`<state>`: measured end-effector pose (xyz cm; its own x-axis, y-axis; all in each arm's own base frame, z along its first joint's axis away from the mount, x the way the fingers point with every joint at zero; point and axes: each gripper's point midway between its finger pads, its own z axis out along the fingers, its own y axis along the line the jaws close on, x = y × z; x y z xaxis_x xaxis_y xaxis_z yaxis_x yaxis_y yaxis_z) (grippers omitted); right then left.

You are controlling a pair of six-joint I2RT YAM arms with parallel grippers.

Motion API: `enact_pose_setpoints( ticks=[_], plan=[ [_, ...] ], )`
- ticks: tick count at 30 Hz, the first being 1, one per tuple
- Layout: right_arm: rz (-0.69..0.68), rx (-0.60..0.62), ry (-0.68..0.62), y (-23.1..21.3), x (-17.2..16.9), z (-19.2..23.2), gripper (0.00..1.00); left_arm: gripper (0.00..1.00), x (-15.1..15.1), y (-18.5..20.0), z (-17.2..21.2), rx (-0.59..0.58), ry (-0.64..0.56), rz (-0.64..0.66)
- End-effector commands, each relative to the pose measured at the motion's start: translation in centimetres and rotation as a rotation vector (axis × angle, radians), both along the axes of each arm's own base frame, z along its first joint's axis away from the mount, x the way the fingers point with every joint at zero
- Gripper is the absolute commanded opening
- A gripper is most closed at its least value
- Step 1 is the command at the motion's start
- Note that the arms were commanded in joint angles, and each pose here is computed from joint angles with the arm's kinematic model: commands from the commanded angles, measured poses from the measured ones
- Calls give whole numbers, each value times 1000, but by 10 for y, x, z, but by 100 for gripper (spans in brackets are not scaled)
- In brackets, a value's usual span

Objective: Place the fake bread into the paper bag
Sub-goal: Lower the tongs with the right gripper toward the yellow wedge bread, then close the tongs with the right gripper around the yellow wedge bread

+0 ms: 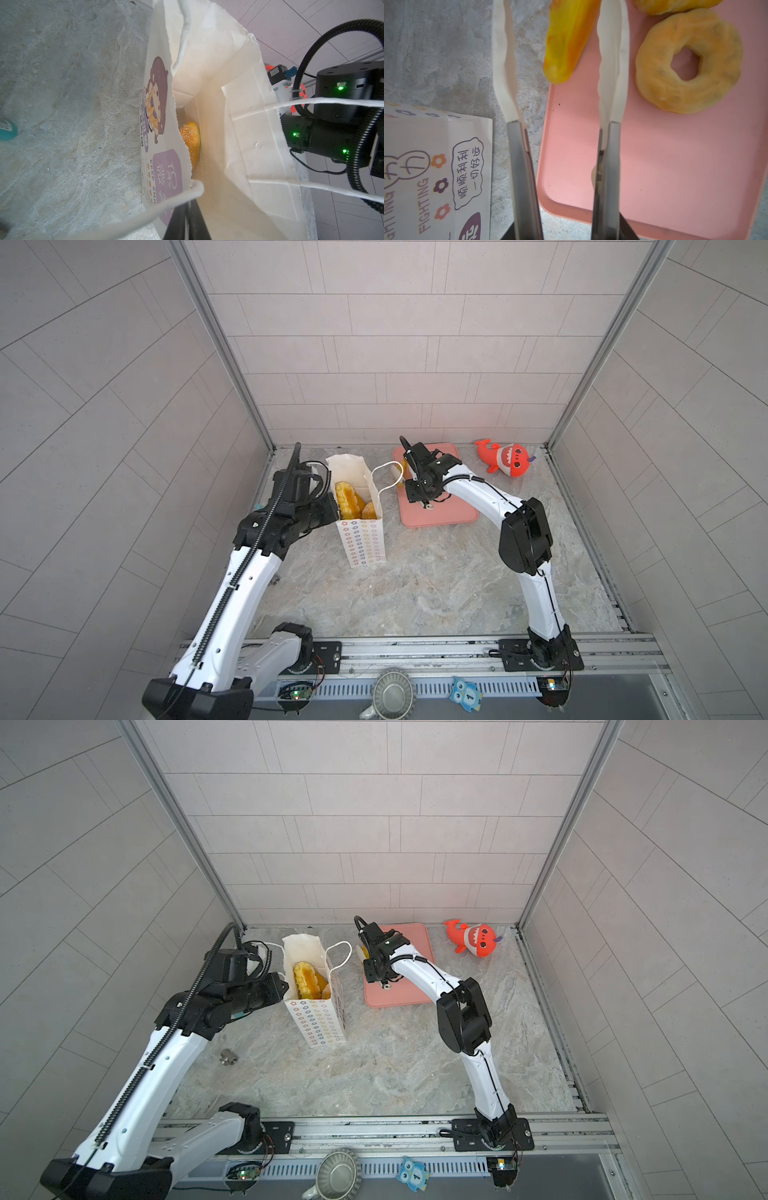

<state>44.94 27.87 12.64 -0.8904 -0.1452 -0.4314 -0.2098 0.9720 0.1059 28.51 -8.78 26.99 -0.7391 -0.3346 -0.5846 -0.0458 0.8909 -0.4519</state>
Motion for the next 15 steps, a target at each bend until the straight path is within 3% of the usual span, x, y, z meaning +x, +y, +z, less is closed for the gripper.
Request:
enact_pose_setpoints(
  ticks=[1, 15],
  plan=[
    [-13, 2, 6, 4, 2, -2, 50, 11, -4, 1, -1, 7, -2, -6],
    [-20, -15, 30, 10, 10, -21, 48, 11, -4, 2, -4, 14, 3, -6]
  ],
)
